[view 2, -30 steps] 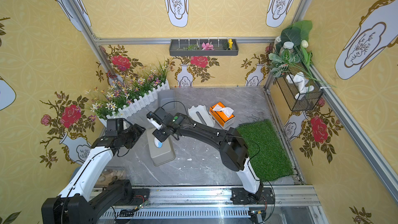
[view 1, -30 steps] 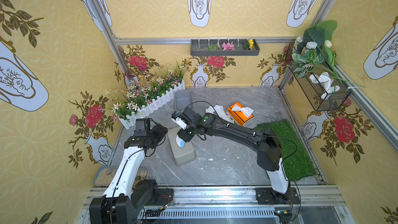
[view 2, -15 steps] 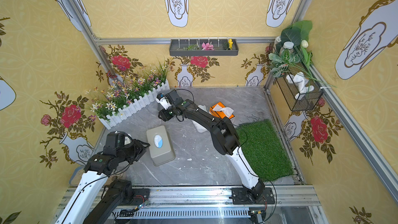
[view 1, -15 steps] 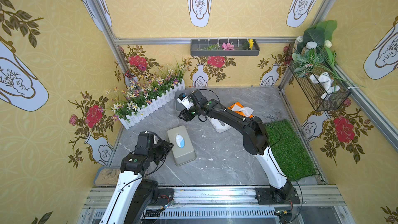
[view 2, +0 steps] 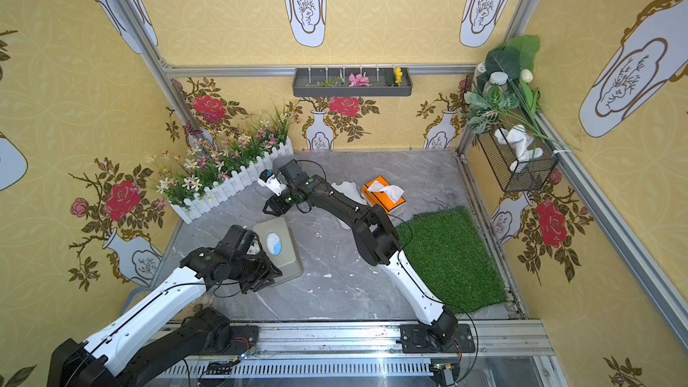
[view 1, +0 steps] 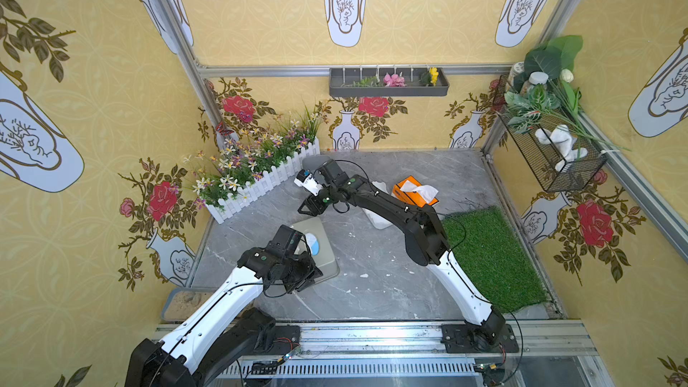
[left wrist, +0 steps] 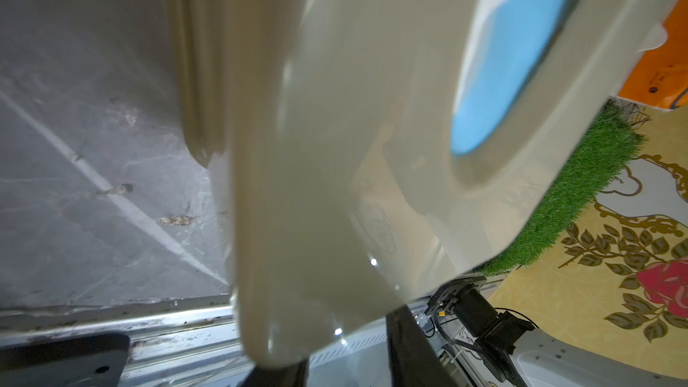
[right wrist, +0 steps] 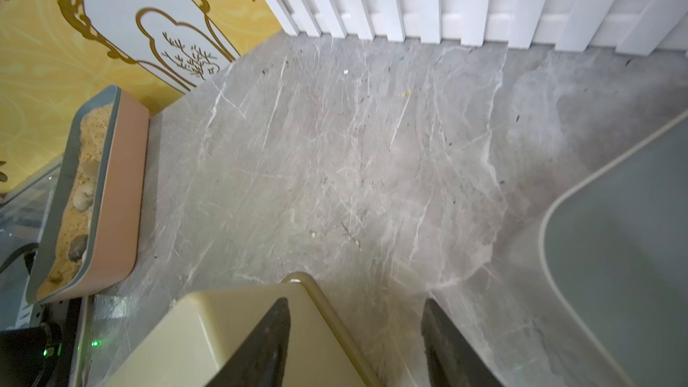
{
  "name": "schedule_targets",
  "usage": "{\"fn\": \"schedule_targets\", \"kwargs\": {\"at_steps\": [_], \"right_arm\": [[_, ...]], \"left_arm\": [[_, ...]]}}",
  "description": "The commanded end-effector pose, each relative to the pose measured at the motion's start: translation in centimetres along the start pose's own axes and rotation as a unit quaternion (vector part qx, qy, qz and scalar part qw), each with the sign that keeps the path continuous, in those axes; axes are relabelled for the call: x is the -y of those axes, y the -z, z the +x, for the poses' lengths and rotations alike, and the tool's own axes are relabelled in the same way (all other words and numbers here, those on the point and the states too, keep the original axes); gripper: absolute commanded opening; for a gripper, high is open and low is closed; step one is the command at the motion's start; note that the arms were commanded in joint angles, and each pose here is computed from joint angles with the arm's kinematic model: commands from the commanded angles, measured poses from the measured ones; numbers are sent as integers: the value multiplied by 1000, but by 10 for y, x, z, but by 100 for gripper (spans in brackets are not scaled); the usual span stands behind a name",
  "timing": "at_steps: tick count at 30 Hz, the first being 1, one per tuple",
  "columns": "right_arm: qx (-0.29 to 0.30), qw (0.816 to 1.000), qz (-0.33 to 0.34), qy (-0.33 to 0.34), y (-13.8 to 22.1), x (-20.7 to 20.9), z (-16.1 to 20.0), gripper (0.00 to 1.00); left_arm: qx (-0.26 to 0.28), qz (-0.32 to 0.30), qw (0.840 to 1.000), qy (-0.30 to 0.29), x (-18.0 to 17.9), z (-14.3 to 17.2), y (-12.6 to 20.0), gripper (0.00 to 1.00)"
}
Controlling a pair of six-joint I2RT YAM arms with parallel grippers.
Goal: Put the tissue paper into the tissue box
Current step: Adjust the tissue box at the center of the board.
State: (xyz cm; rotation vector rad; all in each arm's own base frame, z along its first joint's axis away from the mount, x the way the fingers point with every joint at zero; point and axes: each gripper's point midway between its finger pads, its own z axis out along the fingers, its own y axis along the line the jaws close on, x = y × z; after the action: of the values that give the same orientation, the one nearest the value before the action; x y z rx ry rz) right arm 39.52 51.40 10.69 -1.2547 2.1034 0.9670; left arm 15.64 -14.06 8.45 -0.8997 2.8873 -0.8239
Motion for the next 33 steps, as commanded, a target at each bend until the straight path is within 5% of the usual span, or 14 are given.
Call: {"fn": "schedule_targets", "kwargs": {"at_steps": [1,19,24,28,33], "right_arm": [[-32,999,-2,1,-2,-4,18,55],[-143,987,62,-36,61,-35,110,43],[-150,978,140,-21,90,-22,107,49],[-114,979,170,-3,120,-22,74,54],[-142,973,177,48,116,-43,62,55]], "left_arm": [[23,-29,999,15,-13,-7,-1,36],[157,-123,978,61,-48,-46,28,44],[172,-42,984,20,-10,-50,41,43],[245,58,967,-34,28,-56,88,45],[283,73,955,-50,38,-70,107,47]]}}
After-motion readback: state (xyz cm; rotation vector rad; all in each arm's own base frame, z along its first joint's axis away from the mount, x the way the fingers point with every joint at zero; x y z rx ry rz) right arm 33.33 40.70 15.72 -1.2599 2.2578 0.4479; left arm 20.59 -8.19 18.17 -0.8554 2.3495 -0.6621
